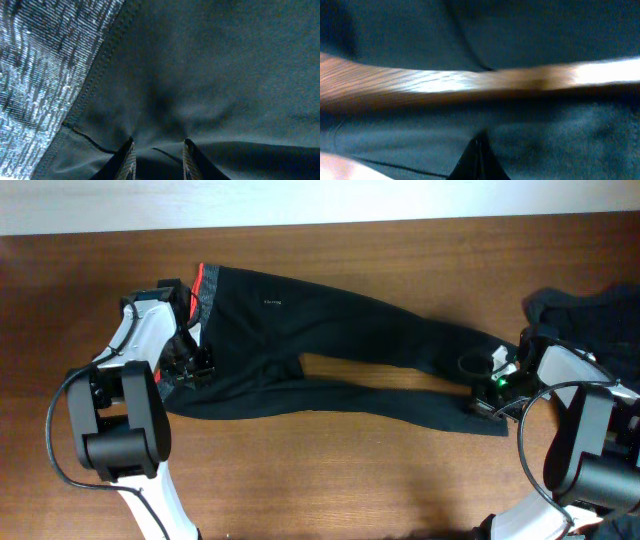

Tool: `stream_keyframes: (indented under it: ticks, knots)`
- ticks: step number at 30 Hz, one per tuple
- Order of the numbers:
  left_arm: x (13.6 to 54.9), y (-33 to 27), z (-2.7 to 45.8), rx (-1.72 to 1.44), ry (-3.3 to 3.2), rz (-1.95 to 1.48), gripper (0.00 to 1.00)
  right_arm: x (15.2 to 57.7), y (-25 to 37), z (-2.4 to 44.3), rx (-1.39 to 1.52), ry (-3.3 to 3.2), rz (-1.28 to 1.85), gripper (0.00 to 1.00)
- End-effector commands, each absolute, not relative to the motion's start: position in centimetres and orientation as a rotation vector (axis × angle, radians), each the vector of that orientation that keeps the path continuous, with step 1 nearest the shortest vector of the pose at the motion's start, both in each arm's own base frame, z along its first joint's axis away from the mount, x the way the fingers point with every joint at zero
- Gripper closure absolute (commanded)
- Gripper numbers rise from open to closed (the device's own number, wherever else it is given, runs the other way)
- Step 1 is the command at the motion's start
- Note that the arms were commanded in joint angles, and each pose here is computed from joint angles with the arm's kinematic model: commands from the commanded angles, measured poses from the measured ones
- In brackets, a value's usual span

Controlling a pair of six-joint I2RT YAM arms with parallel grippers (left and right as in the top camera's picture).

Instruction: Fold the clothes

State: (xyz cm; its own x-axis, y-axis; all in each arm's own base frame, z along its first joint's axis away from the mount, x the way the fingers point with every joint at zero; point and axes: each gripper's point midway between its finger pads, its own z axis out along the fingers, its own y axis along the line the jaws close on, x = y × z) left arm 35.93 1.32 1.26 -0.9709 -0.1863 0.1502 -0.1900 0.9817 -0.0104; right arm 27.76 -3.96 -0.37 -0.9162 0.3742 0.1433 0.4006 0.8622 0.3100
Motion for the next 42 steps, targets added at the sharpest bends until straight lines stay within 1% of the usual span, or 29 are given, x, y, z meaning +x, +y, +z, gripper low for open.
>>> stream_keyframes:
  ticks: [1,5,8,12,14,17,18,21,24,27,31,33,38,42]
  knots:
    - [35.6,1.0,0.7,0.294,-2.962,0.062,0.69,24.9,-8.8,-2.2,-0.779,-2.873,-0.05,0.96]
    - [35.0,1.0,-0.6,0.294,-2.959,0.062,0.69,26.5,-9.3,-2.1,-0.807,-2.93,-0.072,0.96]
    - [34.2,0.9,-1.7,0.293,-2.947,0.06,0.69,28.3,-8.8,-1.7,-0.815,-2.981,-0.154,0.96]
    - [33.7,0.8,-1.9,0.293,-2.932,0.073,0.69,29.9,-8.7,-0.9,-0.822,-3.019,-0.21,0.95]
    - [34.2,0.2,-1.2,0.297,-2.937,0.124,0.69,30.5,-8.7,-0.1,-0.803,-3.034,-0.233,0.87]
    - [35.0,0.1,0.6,0.299,-2.948,0.134,0.66,31.2,-8.7,1.1,-0.782,-3.04,-0.245,0.71]
    - [35.3,0.2,1.3,0.298,-2.955,0.134,0.65,31.4,-8.6,1.7,-0.775,-3.036,-0.255,0.62]
    - [35.7,0.1,3.0,0.3,-2.969,0.142,0.63,31.4,-8.2,3.1,-0.757,-3.013,-0.287,0.49]
    - [36.0,-0.1,4.2,0.301,-2.994,0.162,0.61,31.0,-8.1,4.6,-0.754,-2.979,-0.287,0.45]
    - [36.4,0.0,4.7,0.302,-3.021,0.165,0.57,29.9,-8.8,5.3,-0.775,-2.937,-0.241,0.39]
    - [36.4,0.0,4.7,0.301,-3.024,0.165,0.54,28.5,-10.4,4.4,-0.87,-2.886,-0.194,0.37]
    - [36.7,0.0,4.6,0.302,-3.035,0.166,0.53,28.4,-11.0,3.8,-0.899,-2.893,-0.202,0.34]
    - [36.9,0.0,4.6,0.302,-3.043,0.167,0.53,27.9,-11.1,2.5,-0.842,-2.922,-0.249,0.34]
    - [37.1,0.0,4.6,0.302,-3.05,0.169,0.53,28.4,-11.0,1.1,-0.793,-2.982,-0.265,0.32]
